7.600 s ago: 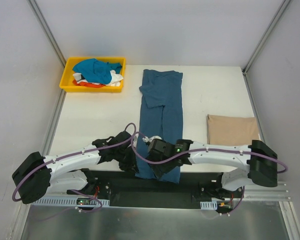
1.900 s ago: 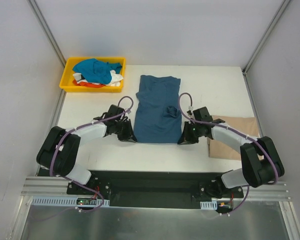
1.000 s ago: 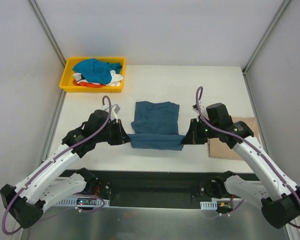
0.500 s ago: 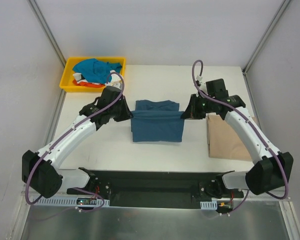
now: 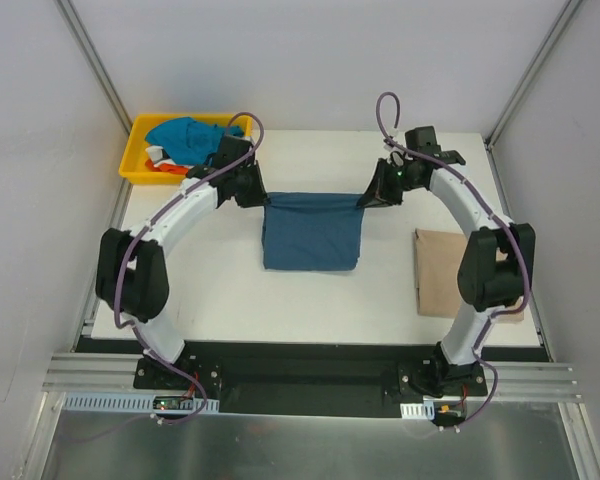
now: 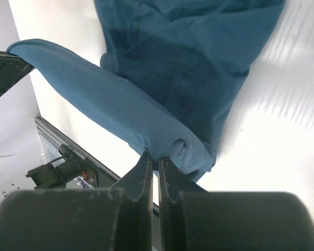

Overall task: Fold and stack the t-shirts
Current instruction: Fold the tshirt

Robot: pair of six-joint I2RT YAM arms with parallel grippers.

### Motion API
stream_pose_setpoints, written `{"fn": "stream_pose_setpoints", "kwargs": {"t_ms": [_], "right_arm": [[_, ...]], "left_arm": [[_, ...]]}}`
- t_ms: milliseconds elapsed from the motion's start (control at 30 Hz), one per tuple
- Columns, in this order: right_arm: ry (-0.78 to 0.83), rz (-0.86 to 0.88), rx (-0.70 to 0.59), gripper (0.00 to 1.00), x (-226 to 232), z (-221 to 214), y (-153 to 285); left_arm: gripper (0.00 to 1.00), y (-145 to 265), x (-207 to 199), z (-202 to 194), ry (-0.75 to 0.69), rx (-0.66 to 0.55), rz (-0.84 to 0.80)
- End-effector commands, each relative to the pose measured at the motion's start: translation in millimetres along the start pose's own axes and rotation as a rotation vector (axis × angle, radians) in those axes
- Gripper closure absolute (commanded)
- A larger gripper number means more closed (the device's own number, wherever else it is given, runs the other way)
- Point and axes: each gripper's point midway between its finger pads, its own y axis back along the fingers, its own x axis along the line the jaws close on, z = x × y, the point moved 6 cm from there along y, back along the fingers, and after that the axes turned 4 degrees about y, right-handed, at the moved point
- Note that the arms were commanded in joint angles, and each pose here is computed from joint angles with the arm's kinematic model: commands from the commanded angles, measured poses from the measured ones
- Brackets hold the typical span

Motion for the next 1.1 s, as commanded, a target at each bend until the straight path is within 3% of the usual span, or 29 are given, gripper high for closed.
{"fn": "stream_pose_setpoints", "kwargs": {"t_ms": [0,67,133,167,200,233,267,300,433,633,767,867,1067], "right_arm": [[-0.009,-0.011,-0.044,0.99,-20.8,43.8,-15.1],[-0.049,-0.029,-0.019,0.99,-40.5,53.7,-37.3],[-0.007,-0.006,-0.045,0.84,-41.9,78.2,-40.5],[-0.030,-0.013,0.000,0.76,-58.1,79.3,-60.6],[-0.030,-0.009,0.025,0.62,-60.8,82.8,-60.9],[0.003,0.006,-0.011,0.55,-54.5,101.0,-56.0],[-0.009,0.001,0.008,0.04,-62.8,103.7,-66.5],[0.003,-0.001,0.030,0.03,-62.3,103.0,-64.5],[0.086,0.066,-0.004,0.03,-37.2,100.1,-44.3],[0.170,0.060,-0.012,0.04,3.4,38.2,-11.1],[0.161,0.239,-0.011,0.04,48.5,-3.3,-5.6],[0.176,0.324,-0.051,0.03,69.3,-11.5,-22.4],[0.065,0.303,0.050,0.03,51.4,-22.3,-77.5]], "left_arm": [[1.00,-24.5,15.6,32.3,-0.006,-0.007,0.042],[1.00,-43.2,18.8,42.3,0.007,0.014,0.033],[1.00,-54.0,18.5,48.7,-0.001,0.040,-0.002],[0.97,-65.8,17.5,54.9,-0.006,0.054,-0.022],[0.68,-70.0,13.6,54.5,-0.014,0.087,-0.067],[0.54,-72.9,12.9,57.4,-0.010,0.094,-0.080],[0.36,-75.2,13.2,63.2,-0.004,0.093,-0.085],[0.23,-75.0,11.3,64.1,-0.002,0.096,-0.095],[0.01,-53.7,-2.7,67.2,-0.013,0.086,-0.161],[0.01,-21.8,-29.7,44.0,-0.057,0.110,-0.250],[0.01,-20.5,-36.2,24.4,-0.045,0.151,-0.293],[0.01,-28.0,-43.7,18.4,-0.015,0.182,-0.356],[0.01,-65.1,-42.5,5.3,0.029,0.260,-0.366]]}}
